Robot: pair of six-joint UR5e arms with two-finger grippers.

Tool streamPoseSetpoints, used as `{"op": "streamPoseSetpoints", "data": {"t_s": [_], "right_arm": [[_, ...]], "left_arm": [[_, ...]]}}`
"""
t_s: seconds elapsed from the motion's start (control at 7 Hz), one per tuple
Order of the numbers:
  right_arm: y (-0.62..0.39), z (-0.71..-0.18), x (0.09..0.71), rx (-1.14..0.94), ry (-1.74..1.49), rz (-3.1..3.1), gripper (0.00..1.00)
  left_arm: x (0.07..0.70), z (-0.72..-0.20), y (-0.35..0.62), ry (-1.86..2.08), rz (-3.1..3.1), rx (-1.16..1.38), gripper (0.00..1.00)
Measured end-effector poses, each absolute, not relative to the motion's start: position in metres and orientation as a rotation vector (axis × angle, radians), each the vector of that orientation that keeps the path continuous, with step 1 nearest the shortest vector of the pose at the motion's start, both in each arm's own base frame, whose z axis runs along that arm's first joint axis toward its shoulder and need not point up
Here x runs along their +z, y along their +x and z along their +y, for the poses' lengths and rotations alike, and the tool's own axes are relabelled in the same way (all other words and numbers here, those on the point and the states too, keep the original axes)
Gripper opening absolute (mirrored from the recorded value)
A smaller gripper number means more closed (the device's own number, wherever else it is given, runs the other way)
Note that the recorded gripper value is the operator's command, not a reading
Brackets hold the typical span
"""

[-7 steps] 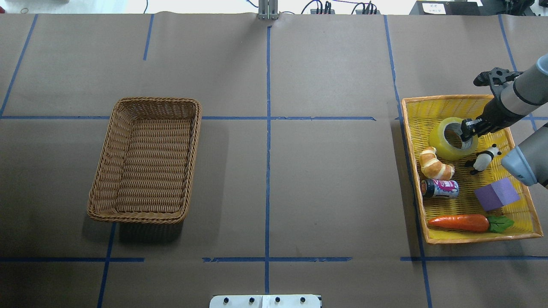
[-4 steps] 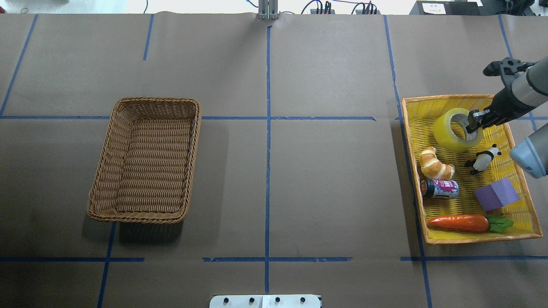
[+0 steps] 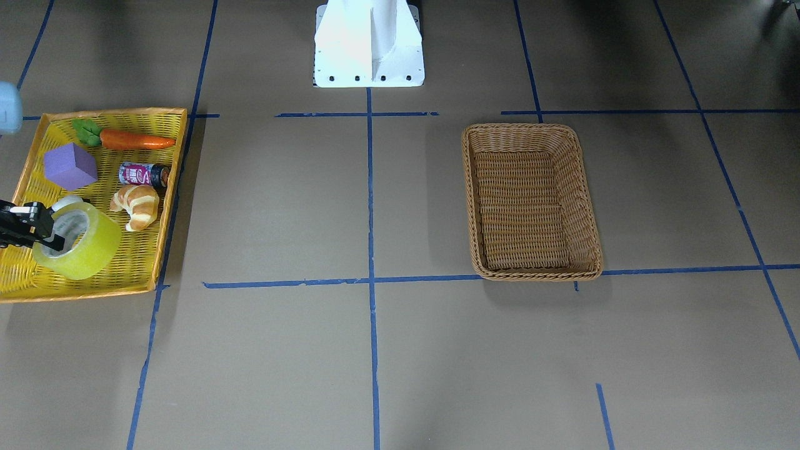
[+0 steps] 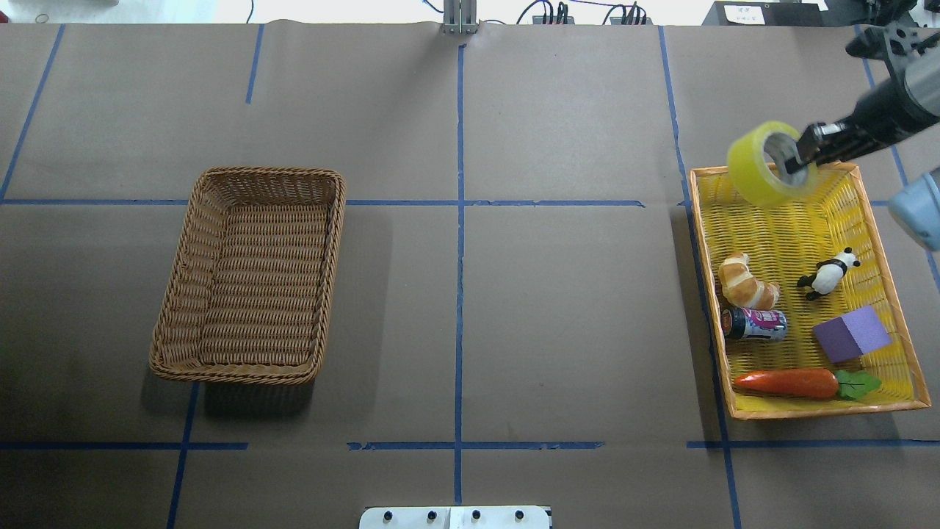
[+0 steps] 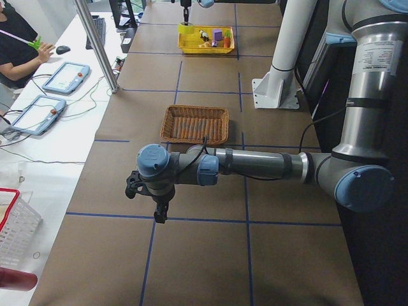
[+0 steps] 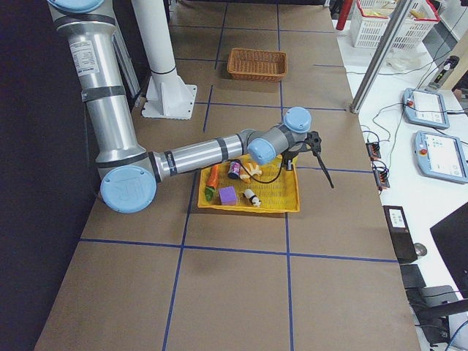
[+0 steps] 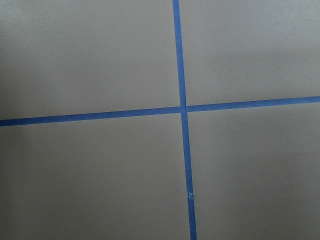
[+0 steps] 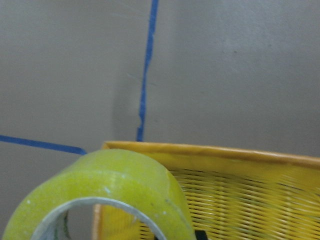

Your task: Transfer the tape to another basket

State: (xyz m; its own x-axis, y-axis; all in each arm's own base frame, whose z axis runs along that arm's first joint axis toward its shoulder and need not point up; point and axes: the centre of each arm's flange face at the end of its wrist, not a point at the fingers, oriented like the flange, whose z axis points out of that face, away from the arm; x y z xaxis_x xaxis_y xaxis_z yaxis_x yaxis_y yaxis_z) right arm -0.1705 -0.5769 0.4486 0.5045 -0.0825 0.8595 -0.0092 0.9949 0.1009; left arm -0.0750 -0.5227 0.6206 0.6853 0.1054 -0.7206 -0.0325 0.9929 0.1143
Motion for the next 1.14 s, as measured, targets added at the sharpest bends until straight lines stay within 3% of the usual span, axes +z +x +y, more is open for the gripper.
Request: {"op": "streamPoseSetpoints", "data": {"t_s": [0.57,1.14], "right_arm": [[-0.261,-0.565,0.311,0.048,0.019,-1.163,0.0],[-0.355,-0.491,0.257,0.187,0.027,-1.374,0.0]], "left_arm": [[0.527,-0.57,-0.009,0.129,0.845,0.054,1.0],[0.407,-0.549,0.096,0.087,1.034,-0.076,1.0]]}}
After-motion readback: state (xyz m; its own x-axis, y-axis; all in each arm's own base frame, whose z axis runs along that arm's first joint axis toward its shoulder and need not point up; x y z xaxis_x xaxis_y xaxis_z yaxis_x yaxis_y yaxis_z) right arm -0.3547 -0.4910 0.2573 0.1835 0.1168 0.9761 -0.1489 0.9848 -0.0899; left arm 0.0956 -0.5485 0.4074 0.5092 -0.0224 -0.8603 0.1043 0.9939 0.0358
